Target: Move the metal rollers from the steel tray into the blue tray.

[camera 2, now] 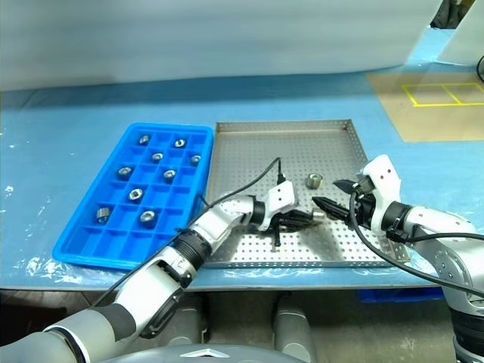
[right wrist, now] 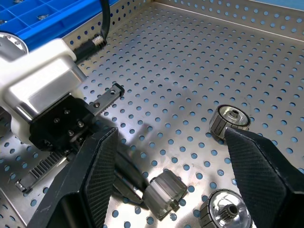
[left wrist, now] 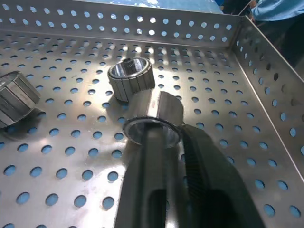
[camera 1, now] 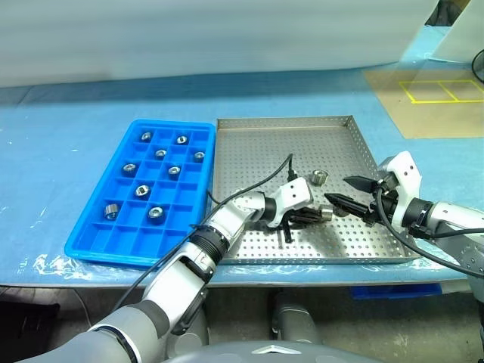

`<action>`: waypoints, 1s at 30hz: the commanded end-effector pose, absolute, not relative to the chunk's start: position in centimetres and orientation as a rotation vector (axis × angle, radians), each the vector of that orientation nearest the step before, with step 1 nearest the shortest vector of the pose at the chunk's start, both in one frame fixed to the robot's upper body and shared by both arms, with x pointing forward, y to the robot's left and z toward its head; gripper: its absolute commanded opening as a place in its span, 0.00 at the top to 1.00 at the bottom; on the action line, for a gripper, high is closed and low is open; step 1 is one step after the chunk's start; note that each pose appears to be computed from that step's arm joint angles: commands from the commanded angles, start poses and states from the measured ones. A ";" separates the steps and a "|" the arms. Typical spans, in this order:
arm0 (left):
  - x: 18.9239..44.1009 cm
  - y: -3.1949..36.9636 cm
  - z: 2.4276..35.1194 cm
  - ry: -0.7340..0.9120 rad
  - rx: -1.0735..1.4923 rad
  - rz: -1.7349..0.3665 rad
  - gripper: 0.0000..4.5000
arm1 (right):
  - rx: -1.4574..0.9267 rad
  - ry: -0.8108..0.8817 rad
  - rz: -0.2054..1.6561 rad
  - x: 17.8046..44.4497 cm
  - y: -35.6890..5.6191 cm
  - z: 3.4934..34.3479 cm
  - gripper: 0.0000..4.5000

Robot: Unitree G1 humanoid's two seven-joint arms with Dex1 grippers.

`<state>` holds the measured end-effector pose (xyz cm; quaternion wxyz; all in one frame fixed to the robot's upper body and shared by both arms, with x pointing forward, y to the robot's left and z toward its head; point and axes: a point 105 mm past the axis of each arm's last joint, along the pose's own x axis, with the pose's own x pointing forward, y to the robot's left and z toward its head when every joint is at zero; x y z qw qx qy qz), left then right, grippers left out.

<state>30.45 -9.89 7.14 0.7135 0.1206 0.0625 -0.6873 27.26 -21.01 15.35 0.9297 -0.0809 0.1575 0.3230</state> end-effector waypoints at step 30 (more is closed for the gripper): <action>36.8 -5.2 15.5 -0.029 0.285 -1.118 0.33 | -0.168 0.253 0.702 28.3 -19.4 16.4 0.20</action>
